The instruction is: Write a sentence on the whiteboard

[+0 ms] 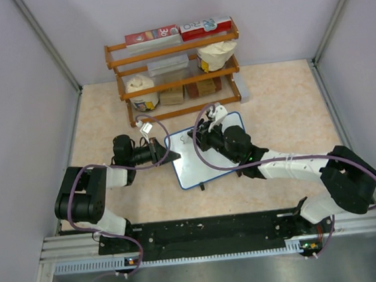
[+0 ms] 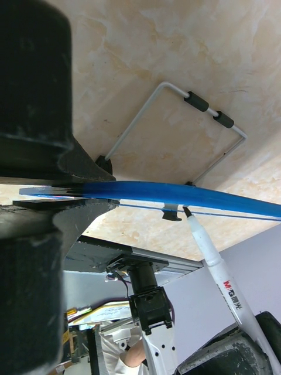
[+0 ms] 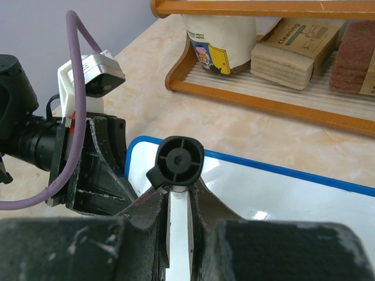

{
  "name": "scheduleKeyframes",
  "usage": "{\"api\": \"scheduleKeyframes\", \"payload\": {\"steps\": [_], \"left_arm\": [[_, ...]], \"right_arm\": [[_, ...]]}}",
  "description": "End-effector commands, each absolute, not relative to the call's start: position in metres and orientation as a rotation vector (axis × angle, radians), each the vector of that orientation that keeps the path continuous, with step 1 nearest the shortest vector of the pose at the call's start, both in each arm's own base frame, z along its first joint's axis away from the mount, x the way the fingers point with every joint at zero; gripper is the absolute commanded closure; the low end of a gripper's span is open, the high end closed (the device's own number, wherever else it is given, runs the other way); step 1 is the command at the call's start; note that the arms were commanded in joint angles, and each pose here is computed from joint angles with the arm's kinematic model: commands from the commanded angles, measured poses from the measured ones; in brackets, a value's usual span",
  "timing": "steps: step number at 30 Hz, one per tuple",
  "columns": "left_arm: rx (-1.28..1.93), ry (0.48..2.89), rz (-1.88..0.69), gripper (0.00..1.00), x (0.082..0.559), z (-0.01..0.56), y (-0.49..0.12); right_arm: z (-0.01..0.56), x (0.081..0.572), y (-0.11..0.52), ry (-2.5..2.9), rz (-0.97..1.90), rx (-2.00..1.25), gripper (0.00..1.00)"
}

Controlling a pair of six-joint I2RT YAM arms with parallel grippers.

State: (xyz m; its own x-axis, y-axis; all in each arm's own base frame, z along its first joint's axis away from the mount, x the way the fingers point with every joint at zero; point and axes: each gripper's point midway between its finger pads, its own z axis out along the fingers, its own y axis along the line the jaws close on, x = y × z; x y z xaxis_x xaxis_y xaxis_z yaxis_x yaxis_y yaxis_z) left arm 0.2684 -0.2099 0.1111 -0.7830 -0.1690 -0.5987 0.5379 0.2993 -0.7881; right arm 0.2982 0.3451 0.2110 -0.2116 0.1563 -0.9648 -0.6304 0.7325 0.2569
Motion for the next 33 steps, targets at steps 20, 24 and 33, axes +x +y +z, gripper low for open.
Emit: {"api": "scheduleKeyframes", "payload": {"steps": [20,24,33], "left_arm": [[0.347,1.949,-1.470,1.00,0.281,0.110,-0.209],[0.347,1.950,-1.472,1.00,0.281,0.110,-0.209],[0.345,1.951,-1.471,1.00,0.280,0.109,-0.209]], "right_arm": [[0.206,0.298,0.359,1.653,0.802,-0.391,1.00],[0.217,0.297,0.358,1.640,0.815,-0.372,1.00],[0.261,0.290,0.340,1.553,0.995,-0.287,1.00]]}}
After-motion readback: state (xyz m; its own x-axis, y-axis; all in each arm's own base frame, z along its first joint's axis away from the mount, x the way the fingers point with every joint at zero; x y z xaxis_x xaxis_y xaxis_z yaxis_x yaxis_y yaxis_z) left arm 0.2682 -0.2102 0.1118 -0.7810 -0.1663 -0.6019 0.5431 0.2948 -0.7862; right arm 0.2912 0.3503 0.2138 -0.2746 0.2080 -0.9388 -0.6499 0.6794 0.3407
